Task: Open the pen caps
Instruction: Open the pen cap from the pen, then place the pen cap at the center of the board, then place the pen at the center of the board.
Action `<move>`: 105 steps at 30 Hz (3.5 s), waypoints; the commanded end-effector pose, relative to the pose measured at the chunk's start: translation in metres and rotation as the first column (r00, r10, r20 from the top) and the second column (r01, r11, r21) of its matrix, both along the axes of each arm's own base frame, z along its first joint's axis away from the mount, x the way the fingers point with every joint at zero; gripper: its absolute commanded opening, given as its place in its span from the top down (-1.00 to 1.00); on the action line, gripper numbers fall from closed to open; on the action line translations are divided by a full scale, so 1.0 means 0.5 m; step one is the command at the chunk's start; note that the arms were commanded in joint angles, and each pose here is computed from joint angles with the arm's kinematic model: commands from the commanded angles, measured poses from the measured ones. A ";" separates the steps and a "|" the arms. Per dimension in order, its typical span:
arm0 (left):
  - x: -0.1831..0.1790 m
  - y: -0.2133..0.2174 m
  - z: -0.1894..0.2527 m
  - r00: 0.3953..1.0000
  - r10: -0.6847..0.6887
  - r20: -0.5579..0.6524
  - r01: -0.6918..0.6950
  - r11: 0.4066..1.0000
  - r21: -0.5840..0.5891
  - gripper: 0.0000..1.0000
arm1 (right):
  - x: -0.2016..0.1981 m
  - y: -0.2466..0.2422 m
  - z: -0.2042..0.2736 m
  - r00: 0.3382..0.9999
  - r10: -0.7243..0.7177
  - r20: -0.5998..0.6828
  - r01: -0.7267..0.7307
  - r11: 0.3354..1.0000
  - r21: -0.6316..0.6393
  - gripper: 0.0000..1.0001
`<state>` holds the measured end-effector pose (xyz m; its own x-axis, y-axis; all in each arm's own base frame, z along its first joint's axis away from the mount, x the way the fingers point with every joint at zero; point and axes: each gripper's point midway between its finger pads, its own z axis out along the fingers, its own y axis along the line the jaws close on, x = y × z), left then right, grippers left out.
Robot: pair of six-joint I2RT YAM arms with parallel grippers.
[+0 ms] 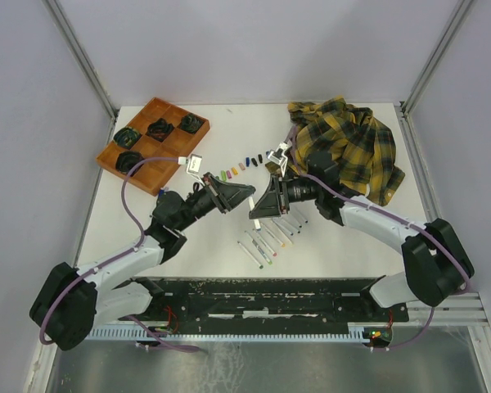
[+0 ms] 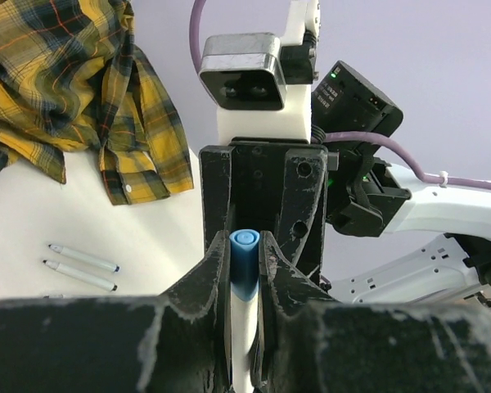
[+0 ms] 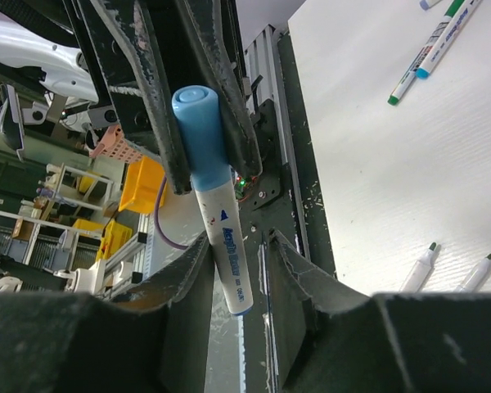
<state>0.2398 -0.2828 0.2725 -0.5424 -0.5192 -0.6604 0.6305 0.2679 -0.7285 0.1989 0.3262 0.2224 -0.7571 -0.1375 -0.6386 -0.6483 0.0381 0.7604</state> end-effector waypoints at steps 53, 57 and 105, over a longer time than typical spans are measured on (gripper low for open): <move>0.302 0.350 -0.422 0.445 0.847 -0.291 -0.337 0.459 0.822 0.94 | -0.008 0.029 -0.142 0.998 -0.026 0.055 0.045 0.924 -0.379 1.00; 0.342 0.329 -0.441 0.460 0.843 -0.280 -0.274 0.434 0.858 0.94 | -0.007 0.028 -0.147 0.998 -0.028 0.048 0.045 0.920 -0.390 1.00; 0.207 0.354 -0.184 0.624 0.778 -0.073 -0.580 0.524 0.623 -0.15 | -0.085 0.078 -0.291 0.992 -0.050 0.118 0.121 0.663 -0.738 1.00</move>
<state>0.3658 -0.1164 0.1853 -0.4459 -0.4764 -0.7577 -0.1999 0.8782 -0.4345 0.1481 0.3593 0.0773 -0.7266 -0.5483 -0.4141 -0.6857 0.5402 0.4878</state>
